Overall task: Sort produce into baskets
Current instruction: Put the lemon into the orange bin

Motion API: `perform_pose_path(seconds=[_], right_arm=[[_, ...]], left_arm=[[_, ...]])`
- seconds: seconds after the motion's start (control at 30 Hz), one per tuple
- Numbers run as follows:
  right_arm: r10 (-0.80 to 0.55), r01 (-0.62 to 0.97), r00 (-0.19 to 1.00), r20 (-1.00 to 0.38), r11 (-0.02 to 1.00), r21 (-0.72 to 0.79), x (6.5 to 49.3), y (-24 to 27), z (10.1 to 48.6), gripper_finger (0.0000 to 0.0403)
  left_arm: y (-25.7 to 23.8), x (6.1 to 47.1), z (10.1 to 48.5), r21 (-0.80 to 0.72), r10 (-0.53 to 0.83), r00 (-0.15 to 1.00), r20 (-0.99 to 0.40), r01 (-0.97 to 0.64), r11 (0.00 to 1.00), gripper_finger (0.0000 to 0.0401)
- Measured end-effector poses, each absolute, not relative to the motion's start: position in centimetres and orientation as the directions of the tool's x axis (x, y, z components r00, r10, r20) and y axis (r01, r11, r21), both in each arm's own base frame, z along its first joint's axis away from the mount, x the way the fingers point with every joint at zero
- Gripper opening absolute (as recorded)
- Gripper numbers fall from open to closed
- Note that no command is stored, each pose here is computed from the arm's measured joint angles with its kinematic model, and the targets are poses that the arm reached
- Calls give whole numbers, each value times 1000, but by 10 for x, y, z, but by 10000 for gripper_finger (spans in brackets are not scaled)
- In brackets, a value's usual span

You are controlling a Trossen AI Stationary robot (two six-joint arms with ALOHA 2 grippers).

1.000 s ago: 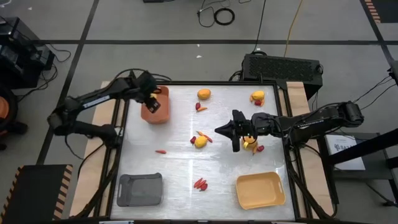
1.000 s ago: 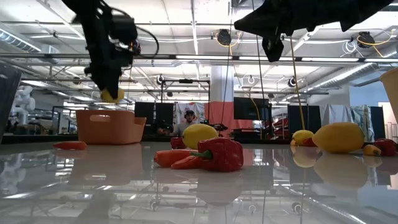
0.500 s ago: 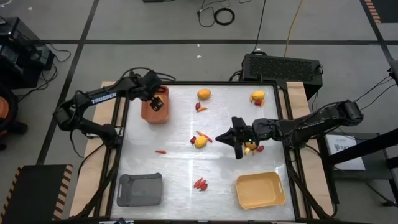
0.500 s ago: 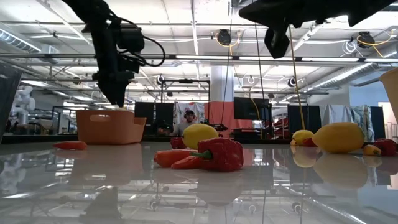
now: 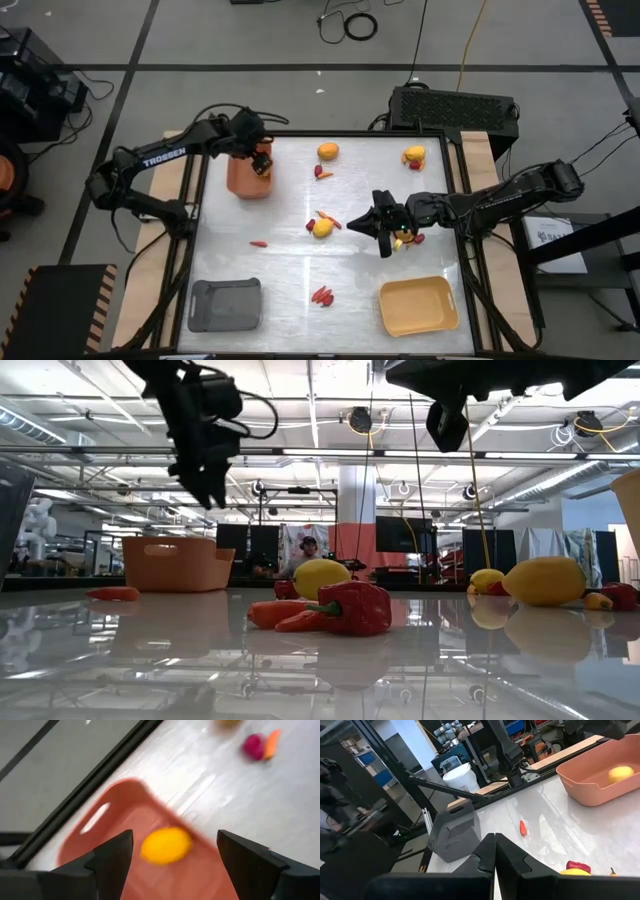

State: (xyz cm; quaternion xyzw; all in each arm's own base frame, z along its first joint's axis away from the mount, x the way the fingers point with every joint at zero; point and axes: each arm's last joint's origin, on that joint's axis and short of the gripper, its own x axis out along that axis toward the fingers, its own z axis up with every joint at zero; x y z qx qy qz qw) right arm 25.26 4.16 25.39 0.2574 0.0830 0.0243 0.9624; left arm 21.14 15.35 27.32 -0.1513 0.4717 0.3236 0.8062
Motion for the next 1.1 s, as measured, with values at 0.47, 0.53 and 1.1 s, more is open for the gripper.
perform_pose_path(seconds=[0.47,0.53,1.1], right_arm=[[93,2,985,-146,838,546,253,42,254,0],[96,-1,985,-145,836,548,252,43,254,0],[131,-17,981,-143,792,611,251,53,254,0]], left_arm=[[160,284,258,-29,307,597,-741,-486,874,295],[169,301,255,-14,300,590,-750,-468,884,295],[239,404,212,94,301,541,-785,-377,922,295]])
